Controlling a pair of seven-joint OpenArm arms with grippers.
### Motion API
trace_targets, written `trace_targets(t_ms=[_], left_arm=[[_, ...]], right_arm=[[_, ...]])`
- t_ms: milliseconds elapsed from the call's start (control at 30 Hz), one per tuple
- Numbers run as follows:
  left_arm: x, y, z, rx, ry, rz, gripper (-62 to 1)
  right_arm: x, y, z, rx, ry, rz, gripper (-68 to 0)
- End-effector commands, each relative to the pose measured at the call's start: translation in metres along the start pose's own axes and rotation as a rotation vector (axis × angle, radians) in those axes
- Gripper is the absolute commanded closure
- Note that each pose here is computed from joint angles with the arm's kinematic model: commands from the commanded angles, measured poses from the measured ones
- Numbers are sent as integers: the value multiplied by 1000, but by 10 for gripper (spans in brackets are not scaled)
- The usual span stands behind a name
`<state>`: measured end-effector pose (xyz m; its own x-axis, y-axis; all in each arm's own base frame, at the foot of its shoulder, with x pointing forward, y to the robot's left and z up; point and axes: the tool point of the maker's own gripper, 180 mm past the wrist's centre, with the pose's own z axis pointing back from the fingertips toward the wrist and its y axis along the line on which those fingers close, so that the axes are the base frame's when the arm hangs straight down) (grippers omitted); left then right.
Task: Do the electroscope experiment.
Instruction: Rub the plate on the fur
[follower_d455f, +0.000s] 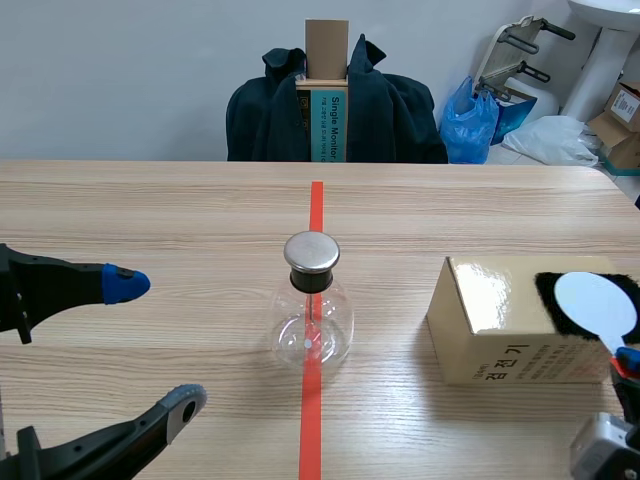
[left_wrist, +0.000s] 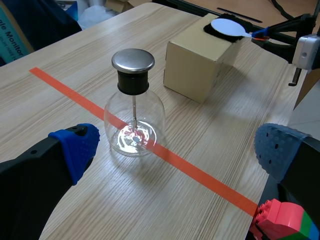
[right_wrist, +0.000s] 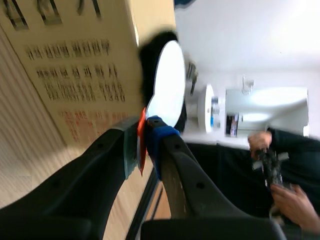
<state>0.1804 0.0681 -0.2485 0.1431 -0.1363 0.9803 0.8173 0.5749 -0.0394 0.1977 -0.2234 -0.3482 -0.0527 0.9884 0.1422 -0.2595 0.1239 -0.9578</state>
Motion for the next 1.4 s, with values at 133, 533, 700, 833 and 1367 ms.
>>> trace_targets(t_ms=[133, 533, 700, 833, 1367], left_arm=[[6, -1, -2, 0, -29, 9, -623], [6, -1, -2, 0, -29, 9, -623], [6, -1, -2, 0, -29, 9, -623], [6, -1, -2, 0, -29, 9, -623], [3, -3, -2, -7, -12, -11, -623]], right_arm=[[12, -4, 1, -4, -82, 9, -7], [16, -8, 1, -13, -119, 23, -7], [5, -33, -1, -81, -81, 35, -7], [0, -60, -3, -148, -73, 55, -7], [2, -245, 20, -694, -14, -2, -7]])
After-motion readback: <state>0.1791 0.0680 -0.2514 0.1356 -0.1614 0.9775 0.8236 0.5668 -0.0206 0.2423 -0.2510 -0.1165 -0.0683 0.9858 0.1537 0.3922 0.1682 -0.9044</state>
